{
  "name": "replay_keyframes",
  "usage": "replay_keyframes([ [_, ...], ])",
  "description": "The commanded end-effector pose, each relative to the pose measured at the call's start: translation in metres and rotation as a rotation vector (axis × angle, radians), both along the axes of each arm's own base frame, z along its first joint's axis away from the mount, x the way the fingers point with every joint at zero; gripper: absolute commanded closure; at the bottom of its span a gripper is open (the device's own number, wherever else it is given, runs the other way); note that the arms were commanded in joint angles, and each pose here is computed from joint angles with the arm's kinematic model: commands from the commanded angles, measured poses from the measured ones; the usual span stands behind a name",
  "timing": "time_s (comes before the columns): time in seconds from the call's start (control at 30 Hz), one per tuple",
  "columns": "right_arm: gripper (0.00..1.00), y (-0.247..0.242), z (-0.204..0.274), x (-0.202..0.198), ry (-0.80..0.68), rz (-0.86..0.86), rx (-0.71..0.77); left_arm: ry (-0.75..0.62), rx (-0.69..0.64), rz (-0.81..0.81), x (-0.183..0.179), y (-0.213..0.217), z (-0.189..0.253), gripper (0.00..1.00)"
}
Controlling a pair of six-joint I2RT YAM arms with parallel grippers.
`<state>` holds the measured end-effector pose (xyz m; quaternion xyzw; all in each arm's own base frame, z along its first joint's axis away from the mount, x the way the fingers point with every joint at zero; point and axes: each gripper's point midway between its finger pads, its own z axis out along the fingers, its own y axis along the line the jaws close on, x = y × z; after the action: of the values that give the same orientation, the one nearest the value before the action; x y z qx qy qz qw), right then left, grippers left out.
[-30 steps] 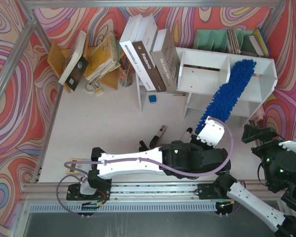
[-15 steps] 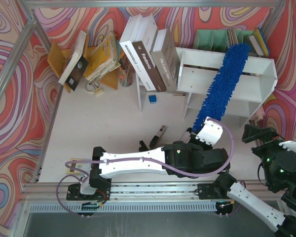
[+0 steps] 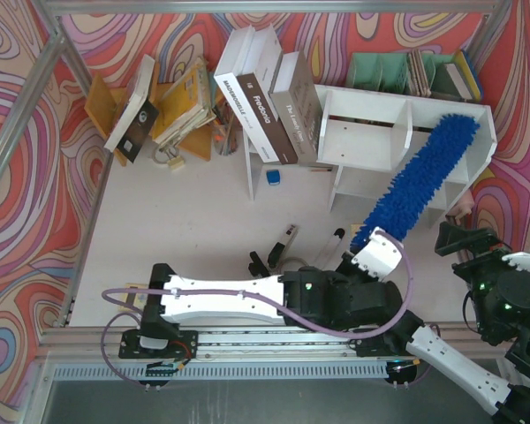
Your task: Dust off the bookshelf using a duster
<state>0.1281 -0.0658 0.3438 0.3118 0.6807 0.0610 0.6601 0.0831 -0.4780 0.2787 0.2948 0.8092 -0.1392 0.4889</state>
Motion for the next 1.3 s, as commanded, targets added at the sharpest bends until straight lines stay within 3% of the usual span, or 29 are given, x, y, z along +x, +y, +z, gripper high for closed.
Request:
replay_keyframes([
  [0.0,0.01,-0.005,0.019,-0.002,-0.041,-0.017,0.003,-0.074,-0.067,-0.059,-0.004,0.011,0.022,1.0],
  [0.17,0.01,-0.003,0.027,0.0,-0.05,-0.008,-0.006,-0.089,-0.118,-0.087,-0.005,0.035,0.024,1.0],
  [0.33,0.01,0.001,0.027,0.005,-0.046,-0.001,-0.022,-0.087,-0.066,-0.133,-0.007,0.059,-0.001,1.0],
  [0.57,0.01,0.006,0.019,0.015,-0.049,-0.001,-0.068,-0.042,-0.054,-0.277,-0.024,0.081,-0.034,1.0],
  [0.83,0.01,0.004,0.018,0.027,-0.042,-0.058,-0.141,-0.119,0.001,-0.506,-0.032,0.083,-0.039,1.0],
  [1.1,0.01,-0.007,0.043,0.028,-0.067,-0.128,-0.194,-0.075,-0.008,-0.623,0.006,0.072,-0.031,1.0],
  [1.27,0.01,-0.002,0.032,0.035,-0.035,-0.128,-0.22,-0.061,0.012,-0.678,0.033,0.055,-0.028,1.0],
])
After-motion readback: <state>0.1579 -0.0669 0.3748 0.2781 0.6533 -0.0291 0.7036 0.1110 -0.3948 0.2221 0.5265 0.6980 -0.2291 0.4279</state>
